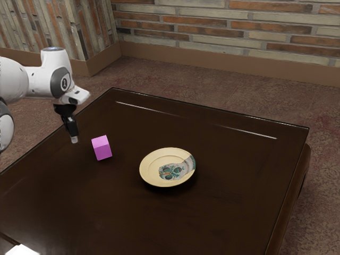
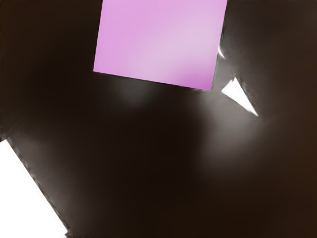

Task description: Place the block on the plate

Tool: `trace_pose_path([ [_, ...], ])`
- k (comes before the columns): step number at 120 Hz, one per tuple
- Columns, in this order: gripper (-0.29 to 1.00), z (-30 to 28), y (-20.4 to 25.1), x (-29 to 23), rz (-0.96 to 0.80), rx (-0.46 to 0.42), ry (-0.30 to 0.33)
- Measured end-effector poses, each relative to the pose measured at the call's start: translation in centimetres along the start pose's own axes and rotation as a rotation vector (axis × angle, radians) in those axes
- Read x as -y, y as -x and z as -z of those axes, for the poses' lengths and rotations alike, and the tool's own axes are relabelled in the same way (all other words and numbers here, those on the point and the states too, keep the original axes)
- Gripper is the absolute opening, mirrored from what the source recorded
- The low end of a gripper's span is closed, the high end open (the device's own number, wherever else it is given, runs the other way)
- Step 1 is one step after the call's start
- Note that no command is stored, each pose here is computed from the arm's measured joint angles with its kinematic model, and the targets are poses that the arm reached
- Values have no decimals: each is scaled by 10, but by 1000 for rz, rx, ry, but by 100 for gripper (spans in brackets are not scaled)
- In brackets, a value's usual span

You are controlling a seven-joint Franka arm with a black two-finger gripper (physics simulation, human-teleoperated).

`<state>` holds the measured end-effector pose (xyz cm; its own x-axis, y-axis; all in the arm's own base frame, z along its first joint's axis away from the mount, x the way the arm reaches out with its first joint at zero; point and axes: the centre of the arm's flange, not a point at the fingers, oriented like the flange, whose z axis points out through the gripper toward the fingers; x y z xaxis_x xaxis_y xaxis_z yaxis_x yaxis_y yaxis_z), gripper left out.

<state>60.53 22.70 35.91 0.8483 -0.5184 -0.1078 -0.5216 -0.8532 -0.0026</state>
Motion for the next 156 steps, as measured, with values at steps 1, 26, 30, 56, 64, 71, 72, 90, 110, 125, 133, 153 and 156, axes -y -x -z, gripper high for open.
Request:
trace_pose_path([
  [1,70,-1,0,1,-1,1,0],
  [26,70,-1,-21,16,-70,-11,-33],
  [30,70,3,-32,13,-90,-25,-40],
  [56,70,-2,-80,4,-177,-64,-37],
  [64,70,-14,-86,1,-192,-62,-21],
  [71,70,-24,-89,0,-202,-58,-11],
  [72,70,-25,-90,0,-203,-58,-9],
  [90,70,-42,-97,-5,-228,-53,8],
  [110,70,-60,-97,-6,-241,-46,22],
  [125,70,-81,-90,2,-233,-32,37],
  [133,69,-85,-89,3,-236,-32,38],
  [153,54,-87,-86,7,-237,-36,38],
  [156,52,-88,-85,8,-237,-36,38],
])
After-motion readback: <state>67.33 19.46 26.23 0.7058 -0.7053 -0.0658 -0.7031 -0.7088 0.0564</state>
